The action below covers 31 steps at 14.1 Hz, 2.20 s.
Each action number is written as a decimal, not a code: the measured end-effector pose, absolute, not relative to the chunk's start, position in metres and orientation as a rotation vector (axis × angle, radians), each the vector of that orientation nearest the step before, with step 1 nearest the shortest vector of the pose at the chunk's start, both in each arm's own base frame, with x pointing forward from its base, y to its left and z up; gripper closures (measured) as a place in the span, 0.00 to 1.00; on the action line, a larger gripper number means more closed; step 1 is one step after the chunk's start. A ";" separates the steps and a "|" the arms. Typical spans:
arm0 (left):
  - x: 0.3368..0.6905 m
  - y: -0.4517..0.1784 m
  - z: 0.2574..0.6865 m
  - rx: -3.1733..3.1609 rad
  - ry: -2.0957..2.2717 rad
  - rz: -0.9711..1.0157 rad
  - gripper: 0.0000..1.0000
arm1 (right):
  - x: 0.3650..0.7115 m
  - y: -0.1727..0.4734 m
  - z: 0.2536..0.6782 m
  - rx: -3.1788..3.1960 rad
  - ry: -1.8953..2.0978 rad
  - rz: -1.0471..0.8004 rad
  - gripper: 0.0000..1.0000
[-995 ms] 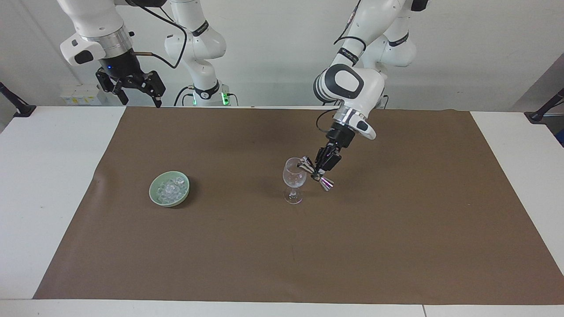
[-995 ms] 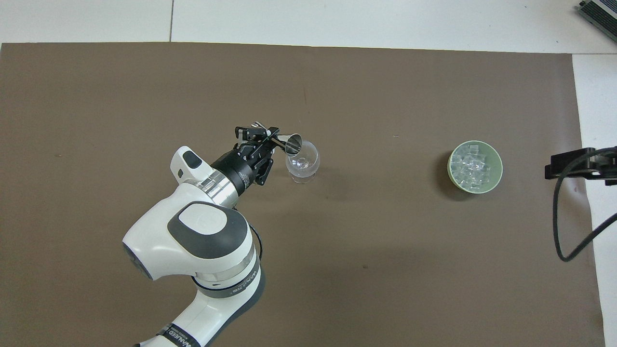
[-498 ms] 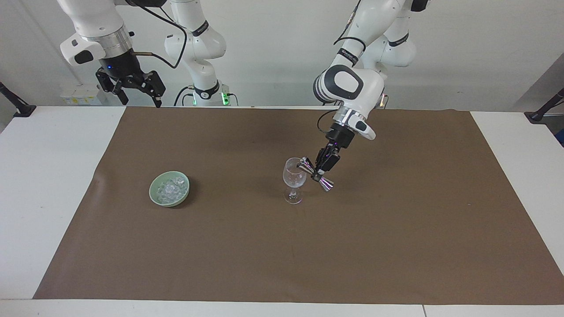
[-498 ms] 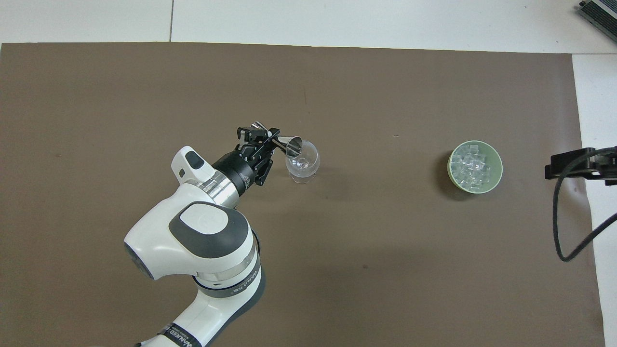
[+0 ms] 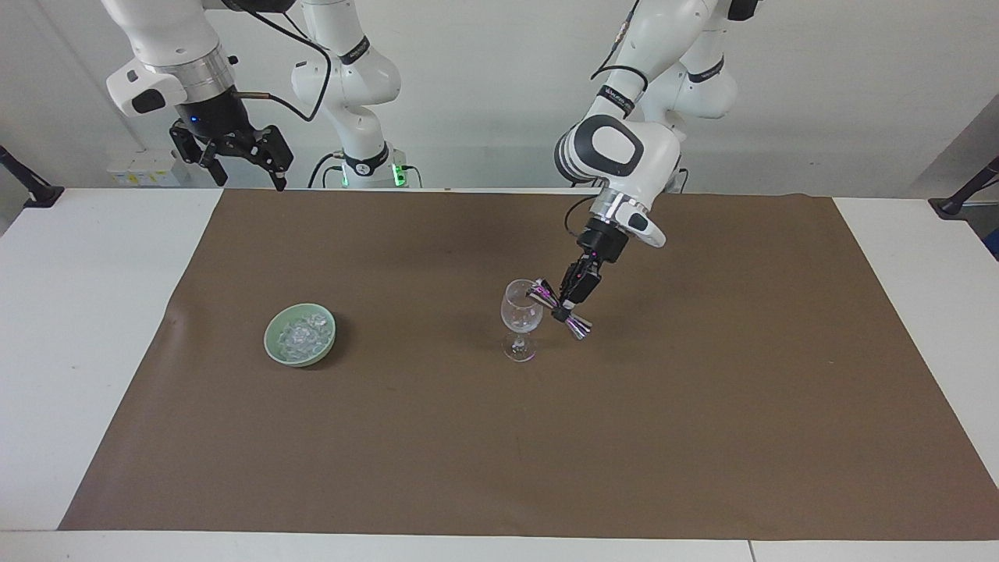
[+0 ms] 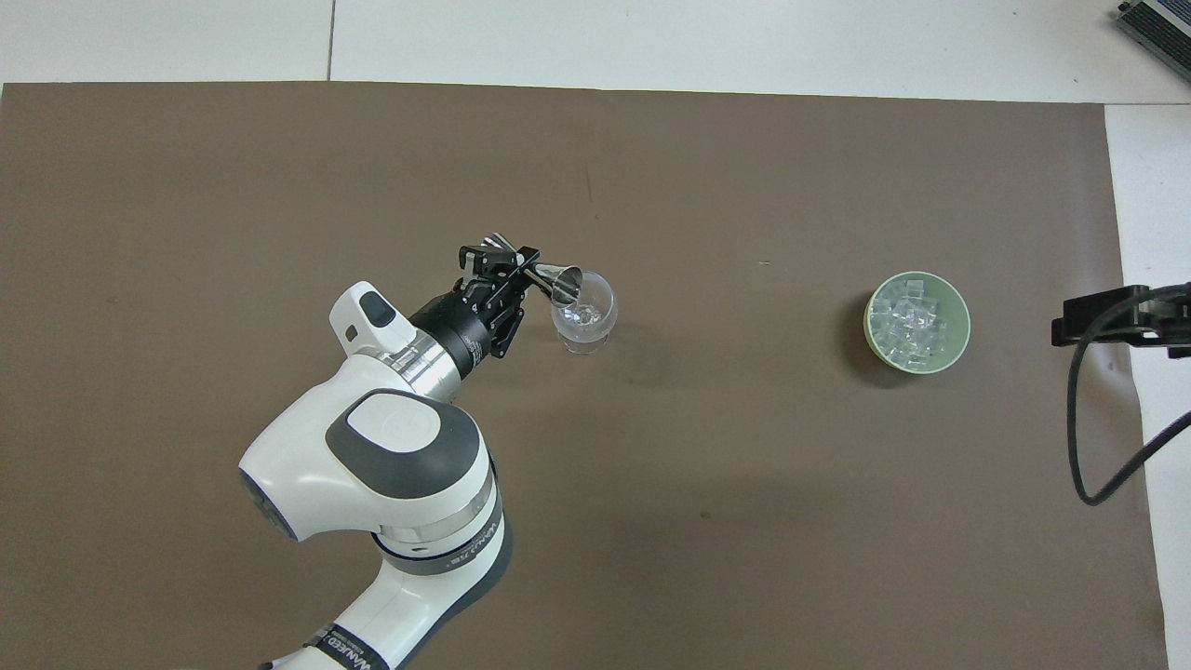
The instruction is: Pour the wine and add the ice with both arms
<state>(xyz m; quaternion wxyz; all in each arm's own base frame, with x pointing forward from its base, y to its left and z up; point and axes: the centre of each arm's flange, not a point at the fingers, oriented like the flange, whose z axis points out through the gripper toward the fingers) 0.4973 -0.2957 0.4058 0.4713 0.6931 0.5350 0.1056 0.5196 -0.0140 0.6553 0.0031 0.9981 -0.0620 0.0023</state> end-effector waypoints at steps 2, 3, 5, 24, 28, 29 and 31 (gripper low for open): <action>0.497 -0.295 0.407 1.703 1.305 0.269 0.79 | 0.520 -0.014 0.655 3.129 -0.194 0.007 0.00; 0.497 -0.295 0.408 1.705 1.302 0.273 0.79 | 0.520 -0.014 0.655 3.129 -0.194 0.007 0.00; 0.498 -0.295 0.409 1.708 1.299 0.281 0.79 | 0.520 -0.014 0.655 3.129 -0.194 0.007 0.00; 0.495 -0.301 0.422 1.787 1.203 0.395 0.79 | 0.520 -0.014 0.655 3.129 -0.194 0.007 0.00; 0.491 -0.305 0.426 1.813 1.182 0.433 0.79 | 0.520 -0.014 0.655 3.129 -0.194 0.007 0.00; 0.491 -0.306 0.427 1.818 1.176 0.439 0.79 | 0.520 -0.014 0.655 3.129 -0.194 0.007 0.00; 0.491 -0.305 0.430 1.830 1.167 0.464 0.79 | 0.520 -0.014 0.655 3.129 -0.194 0.007 0.00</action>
